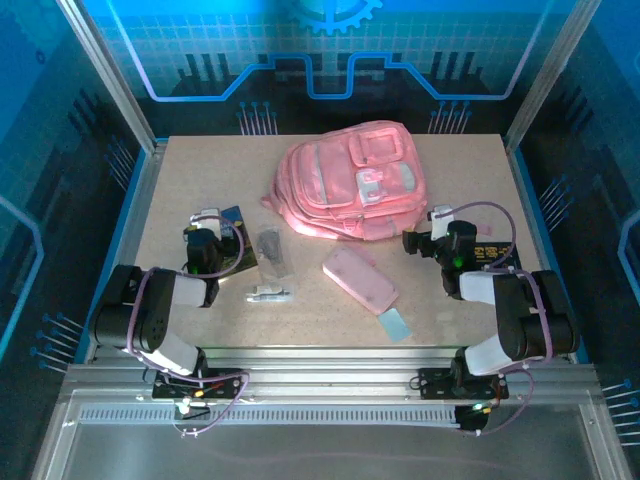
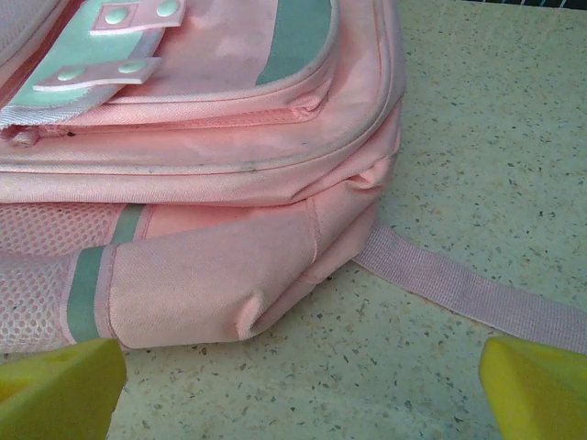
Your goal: Pack books, pencil case, and school supplies into a backpack
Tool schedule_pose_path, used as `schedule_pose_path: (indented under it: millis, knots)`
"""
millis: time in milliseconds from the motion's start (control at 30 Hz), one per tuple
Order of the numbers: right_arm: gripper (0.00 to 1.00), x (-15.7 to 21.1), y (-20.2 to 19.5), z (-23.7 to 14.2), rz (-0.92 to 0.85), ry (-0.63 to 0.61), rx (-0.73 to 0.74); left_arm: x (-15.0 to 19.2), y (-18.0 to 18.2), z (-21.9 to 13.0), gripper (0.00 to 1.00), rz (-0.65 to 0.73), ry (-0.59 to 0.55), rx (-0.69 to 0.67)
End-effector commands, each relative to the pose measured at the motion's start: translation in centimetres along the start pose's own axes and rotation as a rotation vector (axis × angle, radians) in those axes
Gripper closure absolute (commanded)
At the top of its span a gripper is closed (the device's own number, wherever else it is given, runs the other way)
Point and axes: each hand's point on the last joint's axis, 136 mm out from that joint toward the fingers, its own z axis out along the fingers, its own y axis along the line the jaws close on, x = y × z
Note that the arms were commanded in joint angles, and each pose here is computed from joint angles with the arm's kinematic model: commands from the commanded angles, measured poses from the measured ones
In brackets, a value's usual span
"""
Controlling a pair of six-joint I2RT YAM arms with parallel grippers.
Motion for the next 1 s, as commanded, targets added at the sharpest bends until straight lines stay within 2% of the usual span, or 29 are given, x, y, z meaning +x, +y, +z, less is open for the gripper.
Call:
schedule_pose_path:
  millis: [0, 967]
  knots:
    - [0.0, -1.9, -0.42, 0.3, -0.019, -0.059, 0.015, -1.42, -0.12, 0.33, 0.01, -0.022, -0.048, -0.005]
    - [0.0, -2.04, -0.62, 0.27, -0.018, -0.053, 0.031, -1.44, -0.09, 0.33, 0.01, -0.024, -0.049, -0.006]
